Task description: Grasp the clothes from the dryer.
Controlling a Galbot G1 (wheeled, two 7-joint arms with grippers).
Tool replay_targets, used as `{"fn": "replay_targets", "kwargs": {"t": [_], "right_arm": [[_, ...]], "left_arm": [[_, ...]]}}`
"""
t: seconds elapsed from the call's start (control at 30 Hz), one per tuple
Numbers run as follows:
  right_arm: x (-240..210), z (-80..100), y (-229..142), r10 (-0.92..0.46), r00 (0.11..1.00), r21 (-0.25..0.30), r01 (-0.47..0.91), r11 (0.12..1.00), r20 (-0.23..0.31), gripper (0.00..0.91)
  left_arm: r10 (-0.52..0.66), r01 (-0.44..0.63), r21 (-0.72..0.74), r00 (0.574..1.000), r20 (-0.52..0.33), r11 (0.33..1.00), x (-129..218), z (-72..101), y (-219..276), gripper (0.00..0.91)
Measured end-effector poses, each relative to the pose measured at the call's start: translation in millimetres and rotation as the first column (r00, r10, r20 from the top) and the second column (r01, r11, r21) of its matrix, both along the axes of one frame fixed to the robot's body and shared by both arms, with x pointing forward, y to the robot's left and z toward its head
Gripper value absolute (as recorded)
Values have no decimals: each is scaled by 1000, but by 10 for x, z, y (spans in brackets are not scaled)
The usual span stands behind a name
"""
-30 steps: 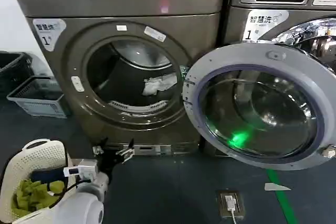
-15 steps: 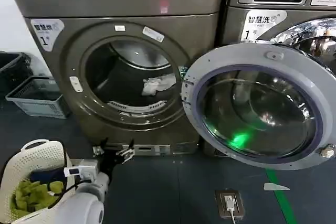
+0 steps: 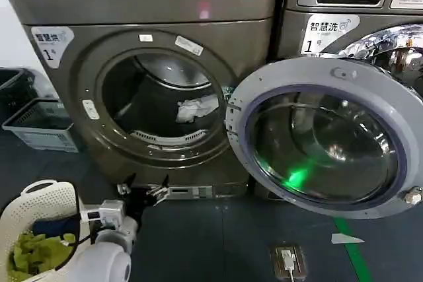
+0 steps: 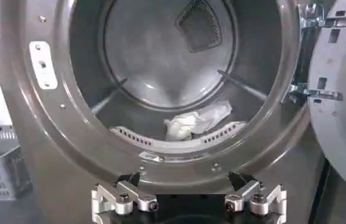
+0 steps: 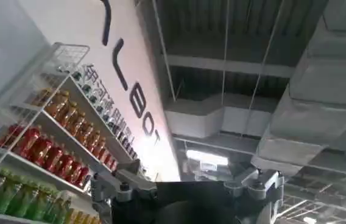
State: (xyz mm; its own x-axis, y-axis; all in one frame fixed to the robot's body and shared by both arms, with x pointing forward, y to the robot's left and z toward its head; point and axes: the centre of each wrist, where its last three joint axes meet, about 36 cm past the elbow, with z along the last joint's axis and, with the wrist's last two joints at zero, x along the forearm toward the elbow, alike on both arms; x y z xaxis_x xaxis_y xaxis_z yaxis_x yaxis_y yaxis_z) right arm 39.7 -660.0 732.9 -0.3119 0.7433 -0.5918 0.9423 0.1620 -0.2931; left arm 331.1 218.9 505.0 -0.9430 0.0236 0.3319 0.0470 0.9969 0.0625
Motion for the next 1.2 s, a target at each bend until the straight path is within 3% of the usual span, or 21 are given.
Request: {"fn": "replay_targets", "kwargs": {"t": [1.2], "right_arm": [[-55,-33,-18,-10,1000,6,10,1000,0,907]], "left_arm": [[5,-4,7,1000,-9,1000,-14,-22,13,907]]}}
